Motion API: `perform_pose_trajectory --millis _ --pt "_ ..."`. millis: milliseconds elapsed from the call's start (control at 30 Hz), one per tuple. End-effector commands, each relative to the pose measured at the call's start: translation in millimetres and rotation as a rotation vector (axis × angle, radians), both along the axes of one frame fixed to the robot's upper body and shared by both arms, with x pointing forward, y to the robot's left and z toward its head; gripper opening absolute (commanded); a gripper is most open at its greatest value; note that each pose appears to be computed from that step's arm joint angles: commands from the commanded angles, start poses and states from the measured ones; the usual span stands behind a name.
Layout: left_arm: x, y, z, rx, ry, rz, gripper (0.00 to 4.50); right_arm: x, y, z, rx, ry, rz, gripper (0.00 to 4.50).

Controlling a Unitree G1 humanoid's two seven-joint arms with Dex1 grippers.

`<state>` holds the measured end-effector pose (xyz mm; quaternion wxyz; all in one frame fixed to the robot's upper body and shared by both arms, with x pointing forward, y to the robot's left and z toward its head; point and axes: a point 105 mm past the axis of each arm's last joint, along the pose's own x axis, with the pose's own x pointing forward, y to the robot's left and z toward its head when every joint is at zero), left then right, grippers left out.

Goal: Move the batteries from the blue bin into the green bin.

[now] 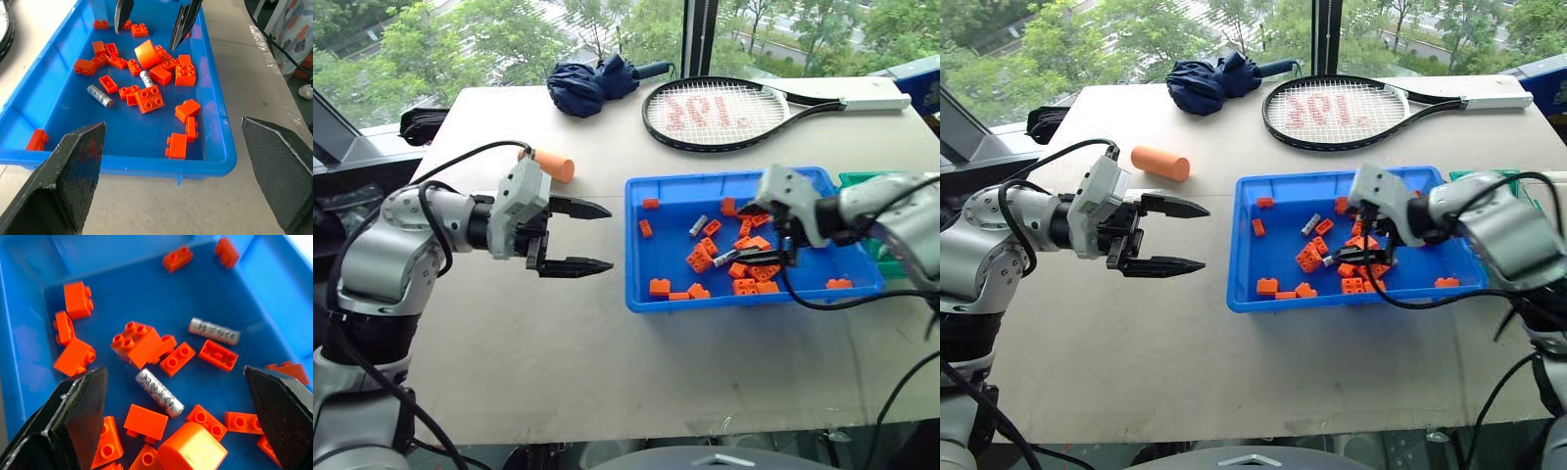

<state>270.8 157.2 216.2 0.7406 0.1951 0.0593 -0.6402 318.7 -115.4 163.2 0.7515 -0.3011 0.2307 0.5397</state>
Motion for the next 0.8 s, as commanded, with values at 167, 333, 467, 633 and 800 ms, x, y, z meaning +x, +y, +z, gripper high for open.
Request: perform_pose_trajectory --millis 167,333,467,633,800 --pt "-6 -1 19 0.005 -0.059 -0.004 4.50 8 20 -9 -0.068 0.027 0.047 4.46" --pt "-8 -4 20 0.007 -0.061 -0.005 4.50 9 21 -17 -0.122 0.032 0.048 3.86" --pt "-9 -7 22 0.005 -0.065 -0.005 4.50 8 14 -23 -0.170 0.038 0.050 2.19" --pt "-7 -11 23 0.003 -0.065 -0.013 4.50 4 13 -30 -0.202 0.056 0.066 0.04" --pt "-7 -14 26 -0.001 -0.071 -0.024 4.50 5 14 -25 -0.175 0.037 0.051 0.04"
